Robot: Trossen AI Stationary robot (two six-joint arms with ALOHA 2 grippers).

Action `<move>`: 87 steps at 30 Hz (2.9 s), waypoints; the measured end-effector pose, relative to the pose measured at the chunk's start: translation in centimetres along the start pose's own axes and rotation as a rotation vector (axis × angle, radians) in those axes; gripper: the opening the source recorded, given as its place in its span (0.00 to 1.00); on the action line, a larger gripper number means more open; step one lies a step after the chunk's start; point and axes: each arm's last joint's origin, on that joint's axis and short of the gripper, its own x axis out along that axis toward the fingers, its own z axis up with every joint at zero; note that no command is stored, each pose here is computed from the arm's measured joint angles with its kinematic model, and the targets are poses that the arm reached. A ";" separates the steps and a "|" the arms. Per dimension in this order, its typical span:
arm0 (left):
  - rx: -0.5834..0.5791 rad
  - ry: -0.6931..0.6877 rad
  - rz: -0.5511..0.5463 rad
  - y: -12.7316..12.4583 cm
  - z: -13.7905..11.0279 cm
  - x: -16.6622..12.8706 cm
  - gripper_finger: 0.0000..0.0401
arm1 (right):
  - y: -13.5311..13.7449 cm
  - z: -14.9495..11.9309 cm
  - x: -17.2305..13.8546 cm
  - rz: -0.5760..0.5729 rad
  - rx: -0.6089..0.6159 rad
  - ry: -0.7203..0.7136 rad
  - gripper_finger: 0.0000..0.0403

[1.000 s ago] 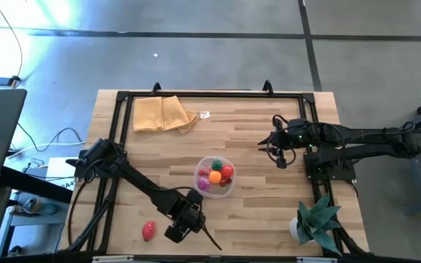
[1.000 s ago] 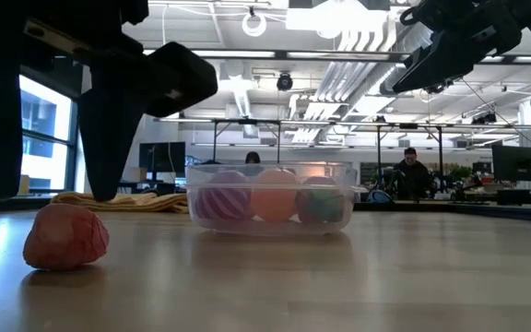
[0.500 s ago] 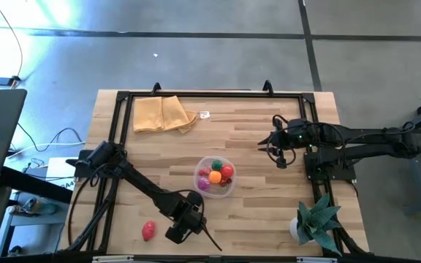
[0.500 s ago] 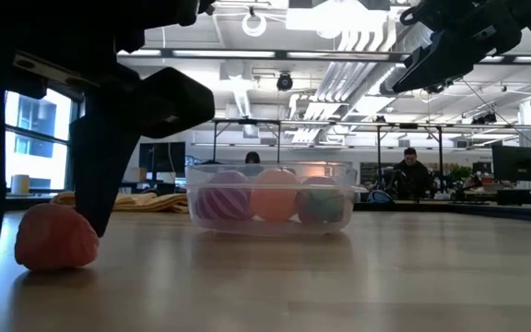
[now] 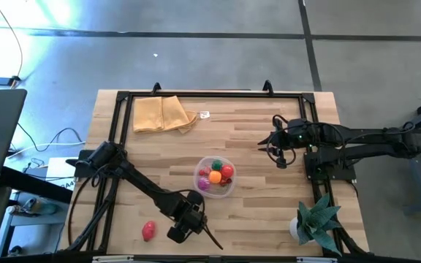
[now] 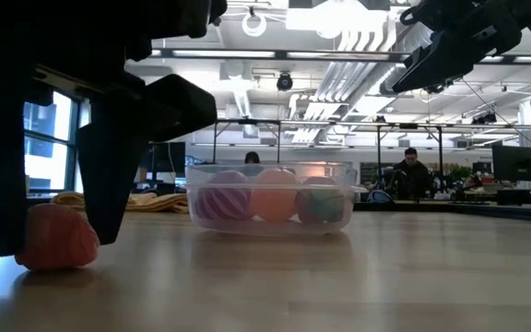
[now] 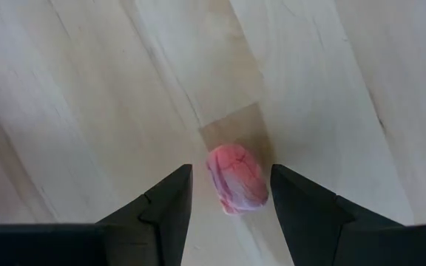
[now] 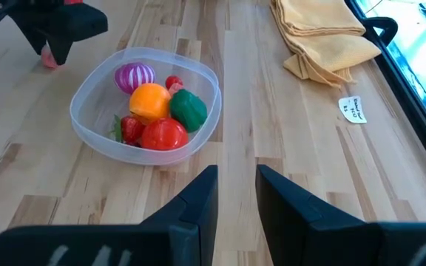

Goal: Pick and placing Produce into tupperware
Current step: Put the pink peach into the transparent bin

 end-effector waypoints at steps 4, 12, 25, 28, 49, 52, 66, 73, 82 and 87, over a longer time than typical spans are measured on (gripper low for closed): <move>0.000 0.000 -0.011 -0.1 0.1 0.4 0.43 | 0.0 0.0 0.0 -0.001 0.000 -0.001 0.21; -0.012 0.005 -0.010 0.0 0.0 0.4 0.43 | 0.0 0.0 0.0 0.000 0.000 0.000 0.21; -0.027 0.005 -0.022 -0.1 0.0 0.4 0.43 | 0.0 0.0 0.0 -0.001 0.000 0.000 0.21; -0.027 0.006 -0.026 -0.1 0.0 0.4 0.43 | 0.0 0.0 0.0 0.000 0.000 0.000 0.21; -0.052 0.003 -0.018 -0.1 0.0 0.4 0.19 | 0.0 0.0 0.0 0.000 0.000 0.000 0.21; -0.052 0.004 -0.018 -0.1 0.0 0.4 0.19 | 0.0 0.0 0.0 0.000 0.000 0.000 0.21; -0.052 0.004 -0.018 -0.1 0.0 0.4 0.23 | 0.0 0.0 0.0 0.000 0.000 -0.001 0.21; -0.052 0.004 -0.018 -0.1 0.0 0.4 0.23 | 0.0 0.0 0.0 0.000 0.000 0.000 0.21; -0.032 0.038 0.020 0.4 0.4 -0.5 0.23 | 0.0 0.0 0.0 0.000 0.000 -0.001 0.21; -0.008 0.085 0.083 1.6 1.6 -3.2 0.23 | 0.0 0.0 0.0 0.000 0.000 0.000 0.21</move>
